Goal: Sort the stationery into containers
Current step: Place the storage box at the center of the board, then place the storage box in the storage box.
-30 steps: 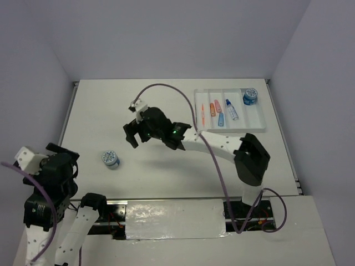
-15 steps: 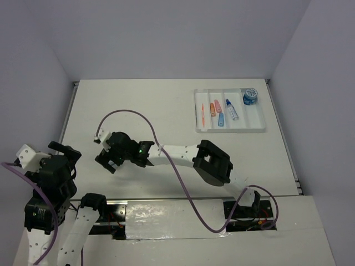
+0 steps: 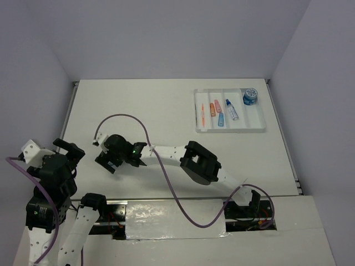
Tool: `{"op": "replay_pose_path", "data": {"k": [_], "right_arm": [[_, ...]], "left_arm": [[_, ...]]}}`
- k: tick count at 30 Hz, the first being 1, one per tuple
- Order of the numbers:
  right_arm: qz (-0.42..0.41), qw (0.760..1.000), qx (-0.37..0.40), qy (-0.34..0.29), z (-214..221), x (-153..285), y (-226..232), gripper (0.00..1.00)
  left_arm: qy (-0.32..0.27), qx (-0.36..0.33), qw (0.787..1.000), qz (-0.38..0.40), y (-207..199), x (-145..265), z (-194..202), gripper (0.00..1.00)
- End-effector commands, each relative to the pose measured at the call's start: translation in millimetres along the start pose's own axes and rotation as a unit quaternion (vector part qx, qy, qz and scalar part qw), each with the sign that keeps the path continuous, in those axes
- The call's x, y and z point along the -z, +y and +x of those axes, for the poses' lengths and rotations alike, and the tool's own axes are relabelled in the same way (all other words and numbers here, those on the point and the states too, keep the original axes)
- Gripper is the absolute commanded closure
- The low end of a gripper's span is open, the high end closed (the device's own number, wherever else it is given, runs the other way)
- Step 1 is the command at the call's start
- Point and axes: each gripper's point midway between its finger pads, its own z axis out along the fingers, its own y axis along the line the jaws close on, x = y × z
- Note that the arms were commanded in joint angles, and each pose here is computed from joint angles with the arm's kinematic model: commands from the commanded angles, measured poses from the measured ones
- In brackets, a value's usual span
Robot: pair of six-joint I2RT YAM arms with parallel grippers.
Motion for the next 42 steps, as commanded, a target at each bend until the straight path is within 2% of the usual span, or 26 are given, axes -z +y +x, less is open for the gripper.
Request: {"op": "replay_pose_path", "data": {"k": [1, 2, 4, 5, 7, 8, 9, 10, 13, 16, 17, 19, 20, 22, 23, 26, 27, 30, 33, 37, 40, 42], "right_arm": [[0.007, 1.000, 0.007, -0.022, -17, 2, -3, 0.10], [0.007, 0.999, 0.006, -0.033, -24, 6, -2, 0.30], [0.014, 0.999, 0.006, -0.049, -24, 10, -5, 0.48], [0.015, 0.998, 0.006, -0.060, -34, 20, -5, 0.62], [0.034, 0.996, 0.004, -0.082, -37, 26, -9, 0.70], [0.039, 0.994, 0.003, -0.104, -55, 42, -10, 0.75], [0.056, 0.992, 0.000, -0.111, -51, 47, -17, 0.76], [0.068, 0.988, -0.005, -0.138, -72, 70, -25, 0.76], [0.109, 0.982, -0.031, -0.154, -73, 104, -57, 0.77], [0.201, 0.964, -0.083, -0.150, -72, 166, -135, 0.77], [0.255, 0.951, -0.111, -0.133, -60, 203, -186, 0.77], [0.319, 0.923, -0.177, -0.122, -45, 256, -244, 0.77], [0.380, 0.891, -0.231, -0.095, -7, 293, -300, 0.77], [0.432, 0.856, -0.269, -0.090, 22, 343, -342, 0.75], [0.480, 0.818, -0.301, -0.094, 45, 382, -379, 0.74], [0.555, 0.746, -0.357, -0.088, 88, 444, -421, 0.75], [0.584, 0.714, -0.375, -0.091, 108, 473, -440, 0.76], [0.635, 0.652, -0.404, -0.090, 147, 518, -471, 0.77], [0.665, 0.612, -0.421, -0.078, 179, 545, -494, 0.77], [0.662, 0.604, -0.442, -0.046, 206, 543, -511, 0.77], [0.657, 0.608, -0.444, -0.039, 218, 534, -517, 0.76], [0.640, 0.622, -0.450, -0.033, 225, 521, -523, 0.75]], "left_arm": [[-0.006, -0.008, 1.000, 0.017, -9, -3, -5, 0.01], [-0.008, -0.007, 1.000, 0.021, -11, -2, -5, 0.01], [-0.006, -0.010, 1.000, 0.027, -13, -2, -4, 0.01], [-0.004, -0.012, 1.000, 0.029, -14, -3, -3, 0.01], [-0.002, -0.014, 0.999, 0.034, -16, -3, -3, 0.01], [-0.001, -0.016, 0.999, 0.035, -16, -3, -2, 0.01], [-0.002, -0.016, 0.999, 0.037, -17, -3, -3, 0.01], [0.000, -0.020, 0.999, 0.040, -18, -3, -1, 0.01], [0.005, -0.025, 0.999, 0.047, -22, -4, 1, 0.01], [0.011, -0.033, 0.998, 0.057, -26, -6, 3, 0.01], [0.013, -0.036, 0.998, 0.060, -28, -6, 4, 0.01], [0.018, -0.041, 0.997, 0.070, -33, -7, 6, 0.01], [0.021, -0.045, 0.996, 0.072, -34, -8, 8, 0.01], [0.024, -0.047, 0.995, 0.080, -38, -9, 9, 0.01], [0.026, -0.049, 0.995, 0.081, -39, -9, 10, 0.01], [0.027, -0.052, 0.994, 0.090, -42, -9, 10, 0.01], [0.032, -0.058, 0.993, 0.094, -44, -10, 13, 0.01], [0.056, -0.082, 0.988, 0.115, -56, -14, 25, 0.01], [0.091, -0.112, 0.980, 0.133, -70, -17, 41, 0.01], [0.118, -0.137, 0.974, 0.138, -78, -22, 53, 0.01], [0.116, -0.136, 0.972, 0.151, -81, -20, 53, 0.01], [0.109, -0.130, 0.972, 0.163, -82, -15, 51, 0.01]]}}
